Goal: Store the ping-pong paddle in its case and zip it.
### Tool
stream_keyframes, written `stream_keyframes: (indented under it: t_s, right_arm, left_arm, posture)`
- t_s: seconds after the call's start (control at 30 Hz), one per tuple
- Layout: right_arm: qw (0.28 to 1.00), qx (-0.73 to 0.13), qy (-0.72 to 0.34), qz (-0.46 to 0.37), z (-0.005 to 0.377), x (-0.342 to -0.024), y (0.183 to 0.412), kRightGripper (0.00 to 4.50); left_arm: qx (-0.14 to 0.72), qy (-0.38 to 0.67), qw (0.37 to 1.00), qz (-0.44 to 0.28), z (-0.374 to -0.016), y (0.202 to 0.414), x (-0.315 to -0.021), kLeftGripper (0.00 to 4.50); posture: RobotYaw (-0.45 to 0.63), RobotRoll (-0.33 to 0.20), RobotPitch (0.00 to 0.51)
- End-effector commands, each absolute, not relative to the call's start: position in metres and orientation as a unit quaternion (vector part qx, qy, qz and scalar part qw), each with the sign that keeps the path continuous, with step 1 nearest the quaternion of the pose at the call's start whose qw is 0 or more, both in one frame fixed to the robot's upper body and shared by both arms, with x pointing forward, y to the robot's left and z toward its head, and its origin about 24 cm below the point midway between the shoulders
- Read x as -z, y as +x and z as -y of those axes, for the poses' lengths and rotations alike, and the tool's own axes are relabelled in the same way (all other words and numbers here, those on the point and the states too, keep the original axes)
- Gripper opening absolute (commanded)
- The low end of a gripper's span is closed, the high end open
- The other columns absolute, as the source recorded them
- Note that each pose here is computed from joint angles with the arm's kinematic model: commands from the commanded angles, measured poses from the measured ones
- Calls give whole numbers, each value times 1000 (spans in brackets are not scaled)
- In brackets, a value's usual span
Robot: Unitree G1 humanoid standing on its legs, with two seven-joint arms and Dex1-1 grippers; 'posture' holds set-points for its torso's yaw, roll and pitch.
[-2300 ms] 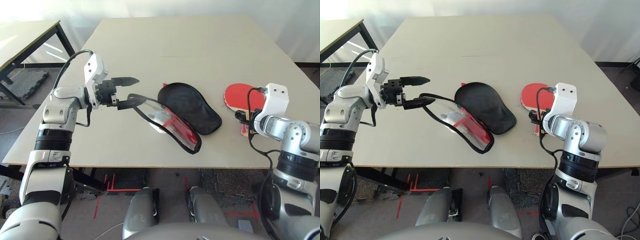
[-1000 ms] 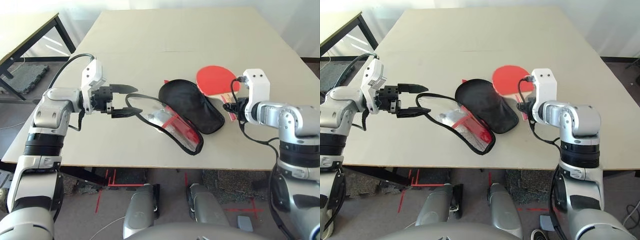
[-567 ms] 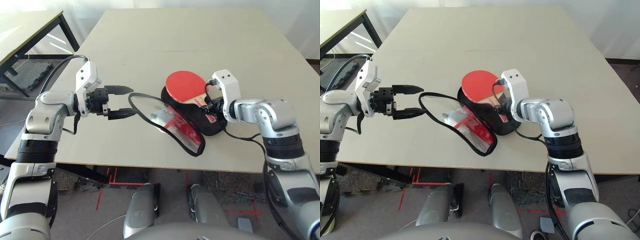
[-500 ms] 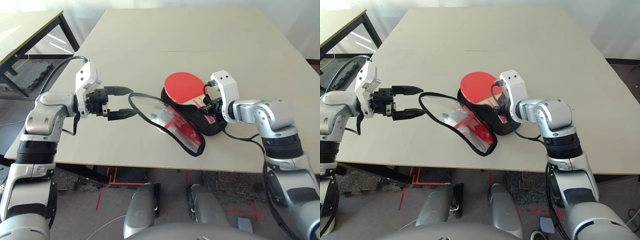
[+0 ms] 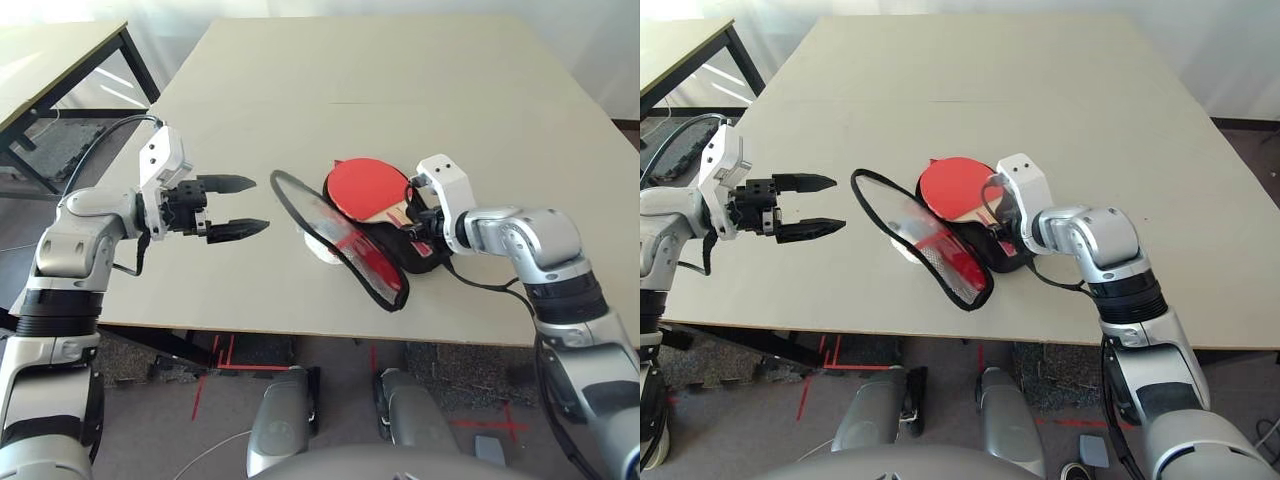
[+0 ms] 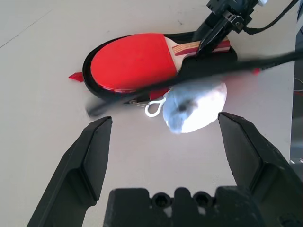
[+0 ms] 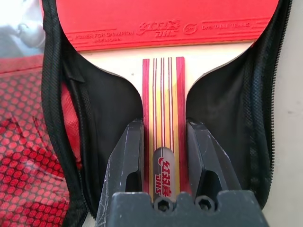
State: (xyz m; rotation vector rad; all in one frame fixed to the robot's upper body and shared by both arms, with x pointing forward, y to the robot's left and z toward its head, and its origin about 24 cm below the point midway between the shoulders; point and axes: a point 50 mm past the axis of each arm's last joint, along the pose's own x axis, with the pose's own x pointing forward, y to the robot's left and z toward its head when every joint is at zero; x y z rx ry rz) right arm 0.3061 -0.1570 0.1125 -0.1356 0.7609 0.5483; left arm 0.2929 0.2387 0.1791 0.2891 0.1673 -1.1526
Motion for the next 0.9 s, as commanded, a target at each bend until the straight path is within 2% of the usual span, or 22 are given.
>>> stream_keyframes:
  t_s: [0.03, 0.37, 0.57, 0.7, 0.87, 0.9]
  right_arm:
    - [891, -258, -66, -367, 160, -110, 306, 1095]
    - [886, -271, -75, -368, 151, -101, 312, 1095]
    - [881, -288, -83, -367, 148, -100, 310, 1095]
    - [882, -305, -86, -350, 150, -107, 309, 2490]
    - [893, -358, -70, -263, 171, -128, 311, 4311]
    - [903, -350, -71, -239, 184, -134, 315, 4438]
  left_arm:
    - [543, 140, 825, -72, -238, 292, -182, 4500]
    - [547, 135, 822, -85, -238, 290, -179, 4500]
    - [554, 136, 812, -122, -242, 285, -173, 4500]
    - [556, 143, 805, -148, -243, 283, -167, 4500]
    - [565, 152, 789, -187, -242, 280, -160, 4500]
    - [569, 153, 784, -195, -240, 279, -158, 4500]
  posture:
    - [140, 0, 71]
    - [150, 0, 77]
    - [141, 0, 80]
    - [134, 0, 80]
    - [126, 0, 82]
    - [124, 0, 83]
